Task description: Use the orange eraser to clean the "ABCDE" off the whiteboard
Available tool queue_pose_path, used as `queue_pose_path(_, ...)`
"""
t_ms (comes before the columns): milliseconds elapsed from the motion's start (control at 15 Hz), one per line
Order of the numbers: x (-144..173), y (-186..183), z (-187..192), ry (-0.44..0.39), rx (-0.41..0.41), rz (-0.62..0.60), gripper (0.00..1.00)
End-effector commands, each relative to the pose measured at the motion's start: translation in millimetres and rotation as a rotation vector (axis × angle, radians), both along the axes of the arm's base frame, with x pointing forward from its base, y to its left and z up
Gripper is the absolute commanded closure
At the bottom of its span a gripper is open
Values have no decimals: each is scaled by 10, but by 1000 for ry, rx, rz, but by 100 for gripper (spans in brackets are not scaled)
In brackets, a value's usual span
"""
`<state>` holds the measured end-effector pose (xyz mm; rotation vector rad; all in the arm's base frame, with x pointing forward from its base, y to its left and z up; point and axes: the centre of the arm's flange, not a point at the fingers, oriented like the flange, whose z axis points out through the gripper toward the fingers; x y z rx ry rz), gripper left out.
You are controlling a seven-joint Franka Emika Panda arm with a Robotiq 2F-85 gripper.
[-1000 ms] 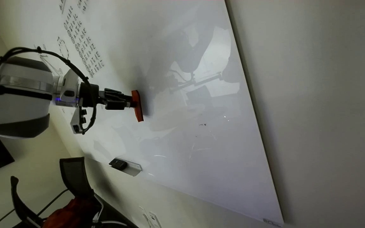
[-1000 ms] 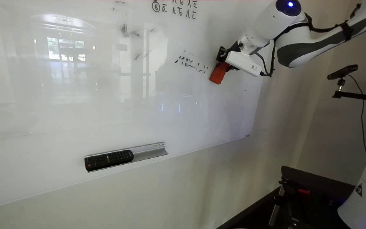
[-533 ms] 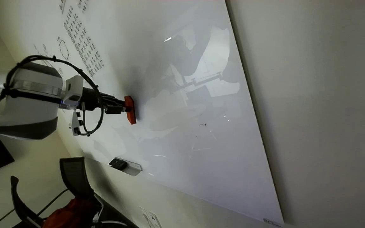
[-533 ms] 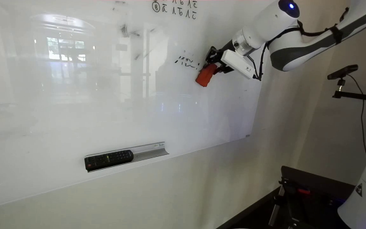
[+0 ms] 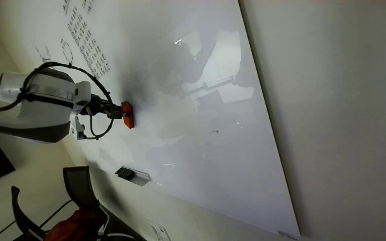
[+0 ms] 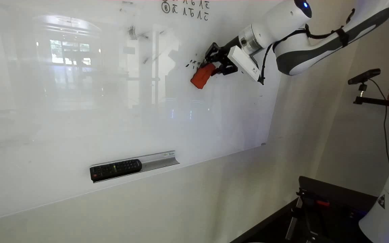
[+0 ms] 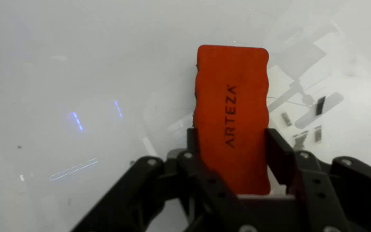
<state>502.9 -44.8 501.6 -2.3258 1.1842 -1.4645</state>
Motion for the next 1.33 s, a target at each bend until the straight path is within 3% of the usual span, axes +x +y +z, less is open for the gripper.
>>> queue_pose_path(0,512,158,140,-75,36,74,72)
queue_pose_path(533,921,702,311,-113,69,203,72)
queue_pose_path(867,863,672,349,-112,27,180,72)
queue_pose_path(1267,723,931,10,57,24,238,72)
